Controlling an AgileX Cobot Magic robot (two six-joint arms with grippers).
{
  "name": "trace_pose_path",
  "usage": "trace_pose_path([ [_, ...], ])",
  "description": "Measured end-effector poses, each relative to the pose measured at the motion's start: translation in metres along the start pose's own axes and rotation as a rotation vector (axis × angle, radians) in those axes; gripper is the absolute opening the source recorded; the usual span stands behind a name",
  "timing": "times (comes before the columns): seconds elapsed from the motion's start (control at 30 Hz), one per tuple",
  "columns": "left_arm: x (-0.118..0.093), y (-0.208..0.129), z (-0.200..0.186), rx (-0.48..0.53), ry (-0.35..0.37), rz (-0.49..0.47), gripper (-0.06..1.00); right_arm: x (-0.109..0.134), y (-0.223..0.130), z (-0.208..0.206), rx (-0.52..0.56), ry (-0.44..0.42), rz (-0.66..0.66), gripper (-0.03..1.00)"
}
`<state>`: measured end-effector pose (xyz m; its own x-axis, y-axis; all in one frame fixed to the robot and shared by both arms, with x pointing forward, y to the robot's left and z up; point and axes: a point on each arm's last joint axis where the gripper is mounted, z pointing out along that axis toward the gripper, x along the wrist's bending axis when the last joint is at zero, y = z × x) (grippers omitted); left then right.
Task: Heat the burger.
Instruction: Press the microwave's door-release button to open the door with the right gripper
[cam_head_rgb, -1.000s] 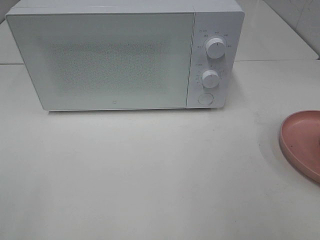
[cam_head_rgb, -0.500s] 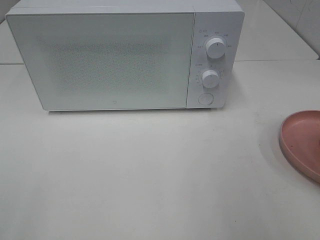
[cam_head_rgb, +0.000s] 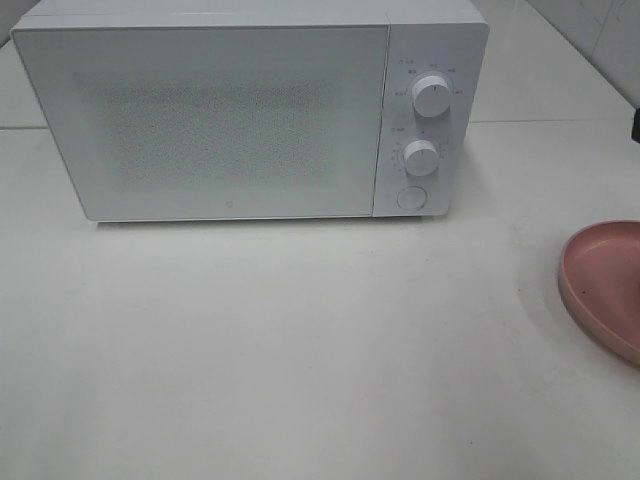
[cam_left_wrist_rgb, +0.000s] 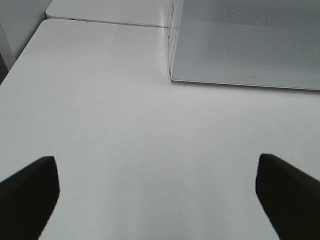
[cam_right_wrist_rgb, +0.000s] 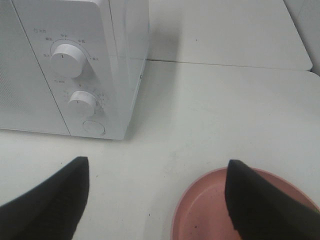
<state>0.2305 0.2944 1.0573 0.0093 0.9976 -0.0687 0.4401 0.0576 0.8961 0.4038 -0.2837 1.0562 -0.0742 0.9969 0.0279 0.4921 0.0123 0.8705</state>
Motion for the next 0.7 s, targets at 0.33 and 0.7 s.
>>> trace_pose_path([
  [0.33,0.000,0.000,0.000,0.000,0.000,0.000,0.99,0.000,0.006,0.038,-0.059,0.002,0.002,0.75],
  [0.7,0.000,0.000,0.000,0.000,0.000,0.000,0.99,0.000,0.009,0.078,-0.162,0.007,0.017,0.75],
])
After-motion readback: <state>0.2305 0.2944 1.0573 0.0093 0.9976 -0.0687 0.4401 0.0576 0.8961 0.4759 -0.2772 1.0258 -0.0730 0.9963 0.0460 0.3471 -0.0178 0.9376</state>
